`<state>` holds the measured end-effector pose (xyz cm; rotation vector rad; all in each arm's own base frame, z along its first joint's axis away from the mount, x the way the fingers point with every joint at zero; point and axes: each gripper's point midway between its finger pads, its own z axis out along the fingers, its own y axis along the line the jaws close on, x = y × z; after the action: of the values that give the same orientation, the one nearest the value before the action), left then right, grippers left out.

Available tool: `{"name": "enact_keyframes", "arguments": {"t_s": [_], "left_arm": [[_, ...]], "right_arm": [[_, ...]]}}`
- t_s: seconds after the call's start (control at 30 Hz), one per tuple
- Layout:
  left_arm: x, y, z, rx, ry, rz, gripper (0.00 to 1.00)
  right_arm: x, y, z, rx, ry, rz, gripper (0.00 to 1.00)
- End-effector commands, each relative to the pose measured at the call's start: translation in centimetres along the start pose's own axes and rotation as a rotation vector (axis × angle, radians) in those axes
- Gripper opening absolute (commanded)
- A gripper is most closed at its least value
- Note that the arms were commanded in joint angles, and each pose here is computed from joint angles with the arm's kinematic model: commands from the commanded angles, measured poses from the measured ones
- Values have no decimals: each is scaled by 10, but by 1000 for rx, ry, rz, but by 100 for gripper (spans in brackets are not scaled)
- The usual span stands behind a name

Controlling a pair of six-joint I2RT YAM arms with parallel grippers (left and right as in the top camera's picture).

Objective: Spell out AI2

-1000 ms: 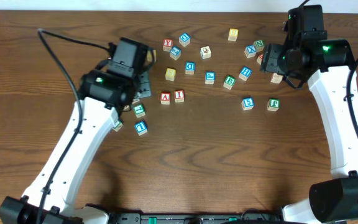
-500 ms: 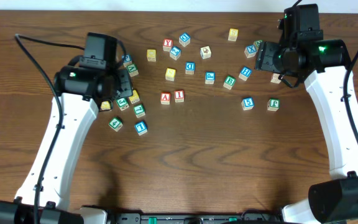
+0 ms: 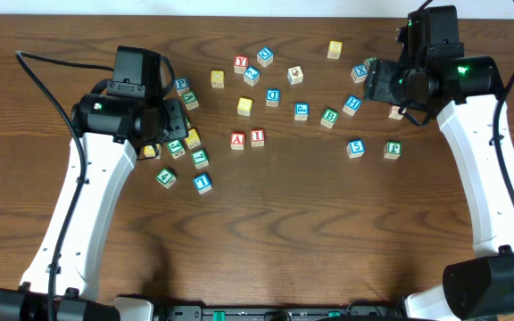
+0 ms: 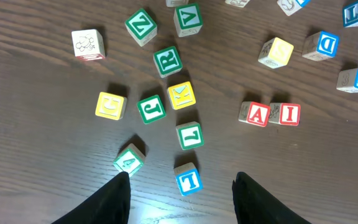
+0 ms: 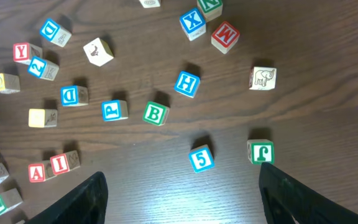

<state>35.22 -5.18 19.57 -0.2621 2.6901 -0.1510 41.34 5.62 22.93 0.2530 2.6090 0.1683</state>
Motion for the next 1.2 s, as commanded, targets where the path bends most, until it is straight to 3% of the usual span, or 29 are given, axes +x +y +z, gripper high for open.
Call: {"name": "enact_keyframes", "arguments": {"t_s": [0.0,1.17], "left_arm": [[0,-1,-3,11,-4,-6,52],[-4,-2,-1,14,-15,-5,53]], "right_arm": [[-1,1,-10,-5,-19,-14,73],[4,14,-11,-75,6,-33,74]]}}
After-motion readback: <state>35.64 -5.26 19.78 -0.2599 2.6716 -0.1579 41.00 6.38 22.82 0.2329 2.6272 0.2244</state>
